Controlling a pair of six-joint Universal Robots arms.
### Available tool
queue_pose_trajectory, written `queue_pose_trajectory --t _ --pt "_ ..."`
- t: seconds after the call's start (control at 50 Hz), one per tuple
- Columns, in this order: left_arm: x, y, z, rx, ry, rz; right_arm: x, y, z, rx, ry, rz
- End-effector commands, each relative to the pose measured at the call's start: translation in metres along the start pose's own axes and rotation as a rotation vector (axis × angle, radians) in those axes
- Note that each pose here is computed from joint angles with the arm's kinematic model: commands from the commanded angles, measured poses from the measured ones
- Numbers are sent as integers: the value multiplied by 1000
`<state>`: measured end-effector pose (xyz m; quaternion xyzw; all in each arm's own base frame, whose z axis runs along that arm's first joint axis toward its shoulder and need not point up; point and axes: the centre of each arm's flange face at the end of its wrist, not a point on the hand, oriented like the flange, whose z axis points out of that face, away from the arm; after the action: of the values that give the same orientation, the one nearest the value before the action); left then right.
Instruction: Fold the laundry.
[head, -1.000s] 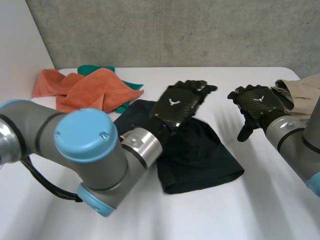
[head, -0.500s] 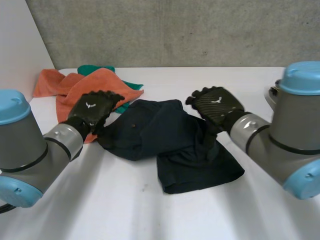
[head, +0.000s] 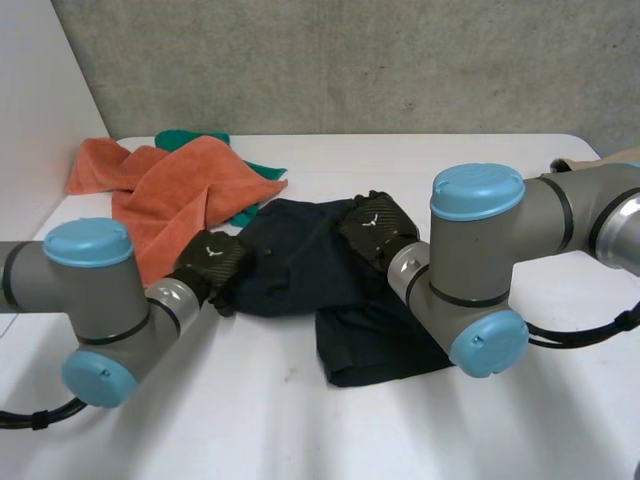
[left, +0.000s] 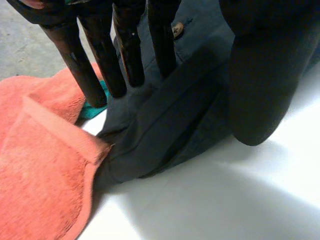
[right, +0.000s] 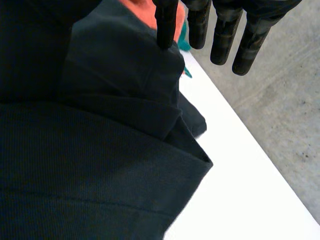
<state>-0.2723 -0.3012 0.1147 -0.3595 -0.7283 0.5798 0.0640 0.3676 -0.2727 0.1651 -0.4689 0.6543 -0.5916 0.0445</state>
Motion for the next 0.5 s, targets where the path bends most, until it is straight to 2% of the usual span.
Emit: queue_pose_trajectory --t 0.02,0.26,0.34,0.36,0.44,0.5 --pt "10 -11 8 59 12 19 2 7 -2 -53 35 -24" --pt "15 -55 12 262 -48 57 20 -2 -35 -61 17 -4" --pt "11 -73 6 321 -72 64 15 -3 -58 -112 -91 22" --pt "9 -81 4 347 -81 63 11 -1 -69 -152 -155 43" --pt "6 -96 -4 397 -94 67 -5 -3 -94 -213 -339 181" --pt "3 -106 -7 443 -111 70 -16 -16 -110 -160 -470 322"
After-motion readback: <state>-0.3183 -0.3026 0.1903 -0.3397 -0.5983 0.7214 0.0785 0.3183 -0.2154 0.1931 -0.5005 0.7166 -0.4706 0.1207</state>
